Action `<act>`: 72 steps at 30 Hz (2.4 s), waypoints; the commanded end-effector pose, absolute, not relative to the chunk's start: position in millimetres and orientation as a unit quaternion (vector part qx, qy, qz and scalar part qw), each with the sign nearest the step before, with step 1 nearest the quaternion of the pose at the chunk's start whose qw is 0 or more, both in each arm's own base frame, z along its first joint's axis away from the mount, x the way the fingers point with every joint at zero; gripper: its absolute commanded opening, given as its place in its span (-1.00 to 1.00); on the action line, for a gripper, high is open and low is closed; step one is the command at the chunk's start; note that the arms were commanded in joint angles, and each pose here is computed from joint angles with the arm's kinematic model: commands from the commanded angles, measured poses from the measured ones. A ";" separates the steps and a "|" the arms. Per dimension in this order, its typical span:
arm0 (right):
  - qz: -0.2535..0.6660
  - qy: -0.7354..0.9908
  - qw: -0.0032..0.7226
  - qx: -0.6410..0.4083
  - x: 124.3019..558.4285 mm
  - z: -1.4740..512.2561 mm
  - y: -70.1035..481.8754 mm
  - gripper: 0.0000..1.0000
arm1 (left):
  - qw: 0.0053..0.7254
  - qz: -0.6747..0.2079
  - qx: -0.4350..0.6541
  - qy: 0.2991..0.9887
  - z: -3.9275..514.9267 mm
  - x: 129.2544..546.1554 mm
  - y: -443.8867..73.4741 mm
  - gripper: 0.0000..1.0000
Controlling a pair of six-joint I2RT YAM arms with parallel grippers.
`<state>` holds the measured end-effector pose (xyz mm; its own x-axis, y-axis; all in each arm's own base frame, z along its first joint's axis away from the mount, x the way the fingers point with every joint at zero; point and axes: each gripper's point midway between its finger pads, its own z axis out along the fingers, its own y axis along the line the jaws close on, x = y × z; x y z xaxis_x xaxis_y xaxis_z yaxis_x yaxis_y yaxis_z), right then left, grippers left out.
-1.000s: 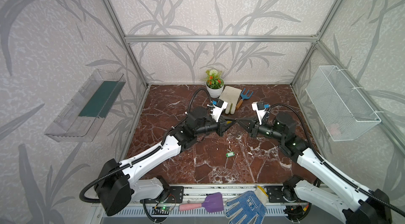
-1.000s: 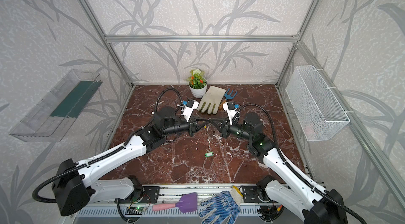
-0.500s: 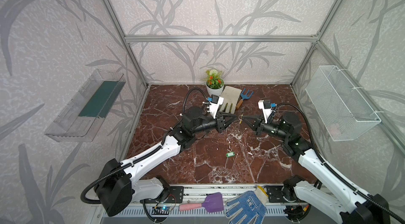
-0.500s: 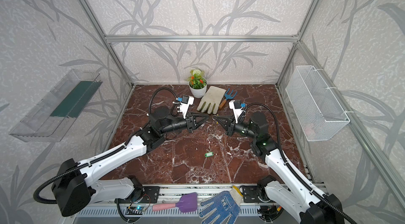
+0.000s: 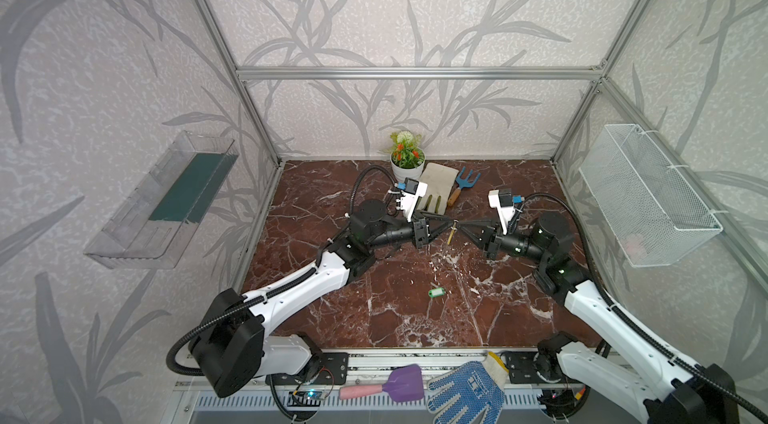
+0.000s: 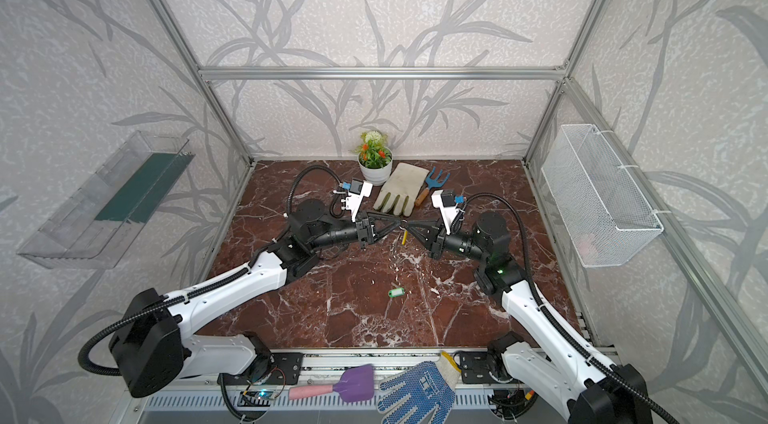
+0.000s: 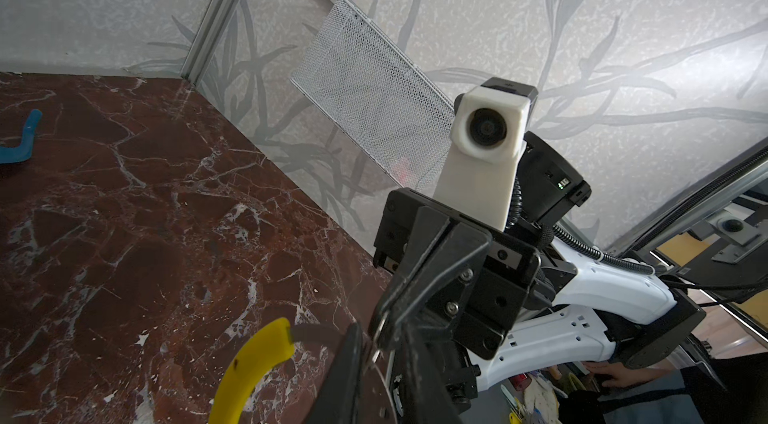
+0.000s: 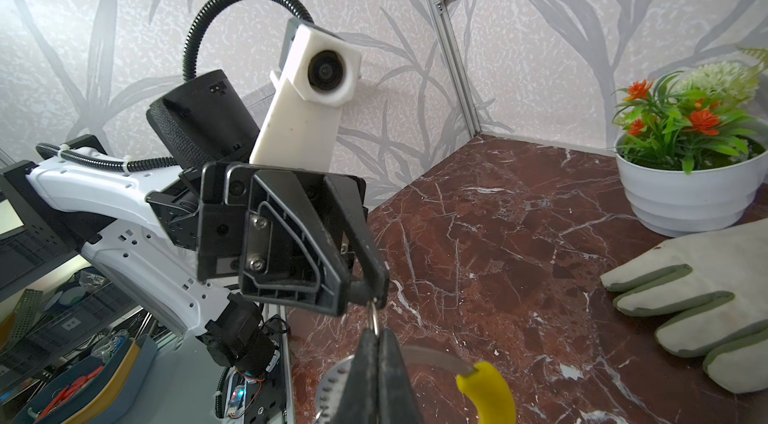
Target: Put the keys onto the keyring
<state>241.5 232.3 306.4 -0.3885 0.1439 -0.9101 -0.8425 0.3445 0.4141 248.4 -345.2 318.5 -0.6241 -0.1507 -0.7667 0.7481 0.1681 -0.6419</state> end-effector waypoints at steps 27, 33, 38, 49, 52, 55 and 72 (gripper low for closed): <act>0.498 0.663 0.493 -0.262 252.6 304.7 226.4 -1.00 | 0.337 -0.654 0.279 0.617 339.9 223.9 -358.2 -0.85; 0.498 0.664 0.493 -0.262 251.6 304.3 226.0 -1.00 | 0.338 -0.646 0.280 0.625 335.5 226.0 -358.9 -0.77; 0.496 0.665 0.494 -0.261 251.7 304.5 225.3 -1.00 | 0.336 -0.639 0.283 0.632 330.5 226.0 -360.7 -0.78; 0.496 0.664 0.497 -0.256 248.2 305.7 223.1 -1.00 | 0.364 -0.602 0.265 0.659 322.9 236.8 -354.6 -1.00; 0.494 0.661 0.504 -0.254 244.1 307.3 220.1 -1.00 | 0.392 -0.551 0.247 0.694 311.5 249.7 -345.7 -1.00; 0.492 0.663 0.508 -0.246 242.6 307.4 217.3 -0.88 | 0.408 -0.523 0.238 0.710 307.6 255.1 -339.2 -1.00; 0.456 0.707 0.510 -0.180 253.6 281.6 200.5 -0.20 | 0.437 -0.478 0.223 0.728 307.6 258.8 -326.4 -1.00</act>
